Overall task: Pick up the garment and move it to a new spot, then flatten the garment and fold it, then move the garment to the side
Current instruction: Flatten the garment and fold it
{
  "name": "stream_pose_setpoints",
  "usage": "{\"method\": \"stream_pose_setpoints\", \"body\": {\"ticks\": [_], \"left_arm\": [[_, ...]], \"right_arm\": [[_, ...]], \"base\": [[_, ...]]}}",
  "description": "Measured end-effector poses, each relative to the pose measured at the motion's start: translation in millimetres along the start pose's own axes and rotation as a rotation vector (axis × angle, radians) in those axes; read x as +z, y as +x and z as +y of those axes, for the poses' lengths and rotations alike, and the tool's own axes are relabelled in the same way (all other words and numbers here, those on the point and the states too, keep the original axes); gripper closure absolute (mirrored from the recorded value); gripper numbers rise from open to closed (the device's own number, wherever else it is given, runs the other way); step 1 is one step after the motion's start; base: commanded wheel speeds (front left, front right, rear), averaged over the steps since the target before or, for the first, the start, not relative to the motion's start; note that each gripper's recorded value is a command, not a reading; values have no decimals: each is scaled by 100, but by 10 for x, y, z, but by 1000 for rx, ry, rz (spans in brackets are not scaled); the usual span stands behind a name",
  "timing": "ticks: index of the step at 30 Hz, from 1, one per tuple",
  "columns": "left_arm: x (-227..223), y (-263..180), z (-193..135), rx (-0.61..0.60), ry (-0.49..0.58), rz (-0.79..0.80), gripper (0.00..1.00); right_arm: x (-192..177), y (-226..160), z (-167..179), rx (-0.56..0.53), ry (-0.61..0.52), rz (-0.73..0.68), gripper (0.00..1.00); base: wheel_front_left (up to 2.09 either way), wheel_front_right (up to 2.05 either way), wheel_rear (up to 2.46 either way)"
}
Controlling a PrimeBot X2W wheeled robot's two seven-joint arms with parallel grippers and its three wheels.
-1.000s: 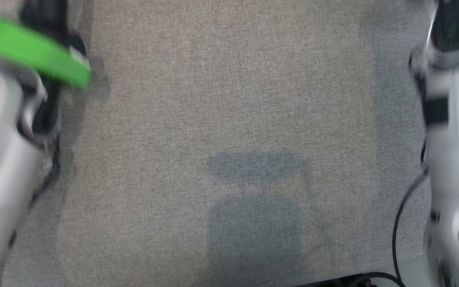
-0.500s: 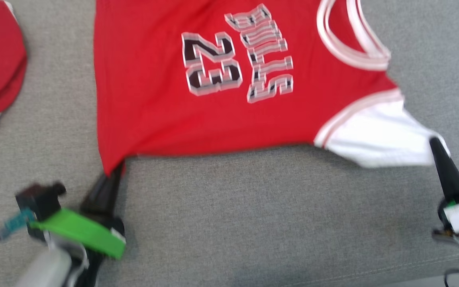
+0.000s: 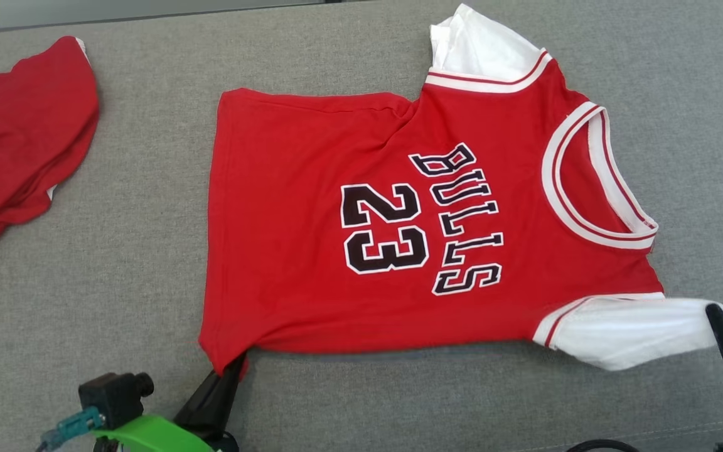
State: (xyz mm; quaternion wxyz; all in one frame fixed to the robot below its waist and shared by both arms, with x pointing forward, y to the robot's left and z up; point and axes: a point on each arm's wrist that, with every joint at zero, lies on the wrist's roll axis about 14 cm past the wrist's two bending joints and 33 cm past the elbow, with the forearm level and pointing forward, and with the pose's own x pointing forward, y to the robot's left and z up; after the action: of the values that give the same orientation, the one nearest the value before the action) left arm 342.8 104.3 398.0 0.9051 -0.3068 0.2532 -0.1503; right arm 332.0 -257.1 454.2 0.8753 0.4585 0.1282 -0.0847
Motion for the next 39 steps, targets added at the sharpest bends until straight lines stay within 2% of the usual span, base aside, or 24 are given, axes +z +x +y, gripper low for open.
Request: {"method": "stream_pose_setpoints", "body": {"ticks": [5, 10, 16, 23, 29, 36, 37, 38, 39], "left_arm": [[130, 109, -285, -67, 16, 103, 100], [207, 189, -307, -61, 57, 177, 100], [306, 319, -343, -56, 61, 278, 100], [323, 511, -301, -54, 48, 456, 100], [461, 688, -212, -38, 117, 593, 100], [488, 848, -90, 6, 198, 696, 100], [476, 865, -74, 12, 205, 701, 97], [464, 880, -56, 22, 210, 706, 61], [449, 890, -38, 33, 212, 711, 8]], "right_arm": [[144, 282, 358, 112, -53, -6, 100], [226, 529, 530, 148, -84, 2, 100], [185, 887, 494, 91, -138, 54, 100], [-64, 1236, 496, 49, -211, 172, 100], [-183, 1473, 628, 57, -293, 234, 100], [-258, 1524, 670, 52, -410, 298, 100], [-266, 1519, 671, 52, -436, 306, 73], [-275, 1511, 672, 52, -464, 311, 8], [-276, 1504, 683, 56, -490, 312, 0]], "base": [[0, 0, 0], [0, 0, 0], [0, 0, 0], [0, 0, 0], [0, 0, 0], [0, 0, 0], [0, 0, 0], [0, 0, 0], [0, 0, 0]]}}
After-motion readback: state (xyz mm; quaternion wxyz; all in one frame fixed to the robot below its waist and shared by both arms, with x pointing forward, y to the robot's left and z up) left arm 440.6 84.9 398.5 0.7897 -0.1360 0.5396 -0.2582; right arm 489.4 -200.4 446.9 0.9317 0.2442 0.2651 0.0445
